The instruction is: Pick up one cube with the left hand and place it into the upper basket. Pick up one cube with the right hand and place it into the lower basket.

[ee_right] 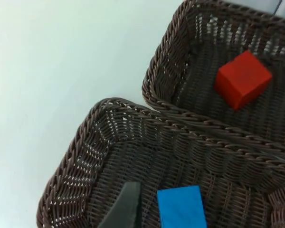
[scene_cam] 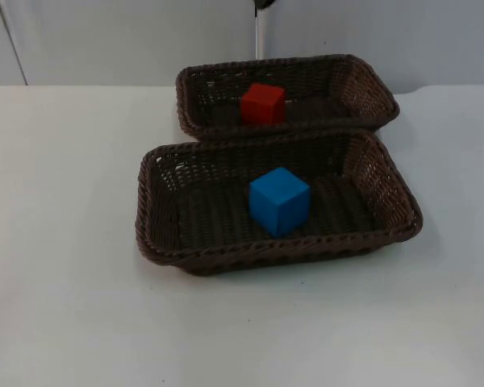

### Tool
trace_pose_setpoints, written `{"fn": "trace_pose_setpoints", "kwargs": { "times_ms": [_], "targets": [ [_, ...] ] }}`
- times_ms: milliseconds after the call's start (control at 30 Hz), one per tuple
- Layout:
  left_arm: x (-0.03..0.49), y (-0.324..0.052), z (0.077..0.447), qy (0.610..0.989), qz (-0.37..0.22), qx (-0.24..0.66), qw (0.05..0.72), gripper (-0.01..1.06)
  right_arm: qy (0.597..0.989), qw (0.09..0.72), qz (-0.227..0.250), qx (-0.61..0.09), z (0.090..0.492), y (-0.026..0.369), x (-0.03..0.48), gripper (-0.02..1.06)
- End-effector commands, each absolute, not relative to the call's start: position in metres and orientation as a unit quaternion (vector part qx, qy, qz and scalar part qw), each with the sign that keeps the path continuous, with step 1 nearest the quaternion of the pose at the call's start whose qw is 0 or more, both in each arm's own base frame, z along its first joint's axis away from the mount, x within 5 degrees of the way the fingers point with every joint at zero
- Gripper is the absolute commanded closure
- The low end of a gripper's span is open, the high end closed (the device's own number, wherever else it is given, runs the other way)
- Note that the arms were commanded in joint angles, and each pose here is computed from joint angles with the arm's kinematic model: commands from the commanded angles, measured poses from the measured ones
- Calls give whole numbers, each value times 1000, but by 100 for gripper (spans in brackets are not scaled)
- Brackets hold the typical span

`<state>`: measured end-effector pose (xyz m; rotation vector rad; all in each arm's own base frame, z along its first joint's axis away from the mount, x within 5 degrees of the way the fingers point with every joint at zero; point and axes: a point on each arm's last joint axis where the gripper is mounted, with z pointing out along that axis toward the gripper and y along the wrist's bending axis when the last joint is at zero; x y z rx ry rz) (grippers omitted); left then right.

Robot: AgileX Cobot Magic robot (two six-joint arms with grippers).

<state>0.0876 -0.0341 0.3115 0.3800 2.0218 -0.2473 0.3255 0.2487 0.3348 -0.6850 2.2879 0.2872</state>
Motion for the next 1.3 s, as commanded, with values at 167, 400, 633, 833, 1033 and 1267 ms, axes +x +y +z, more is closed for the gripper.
{"fn": "trace_pose_setpoints", "kwargs": {
  "times_ms": [167,400,633,833,1033,1267],
  "targets": [
    [87,-34,312,838,-106,155,513,15,872,394,124,-265,349,228,299,16],
    [87,-34,312,837,-103,156,514,15,865,405,130,-264,346,204,268,16],
    [87,-33,312,837,-95,159,515,15,861,415,134,-263,349,179,236,16],
    [87,-33,310,841,-95,161,507,15,850,436,142,-260,360,158,209,16],
    [85,-32,310,842,-94,162,505,15,839,457,150,-256,366,138,184,16],
    [72,-28,316,823,-95,161,537,15,829,475,156,-252,364,116,156,16]
  ]
}}
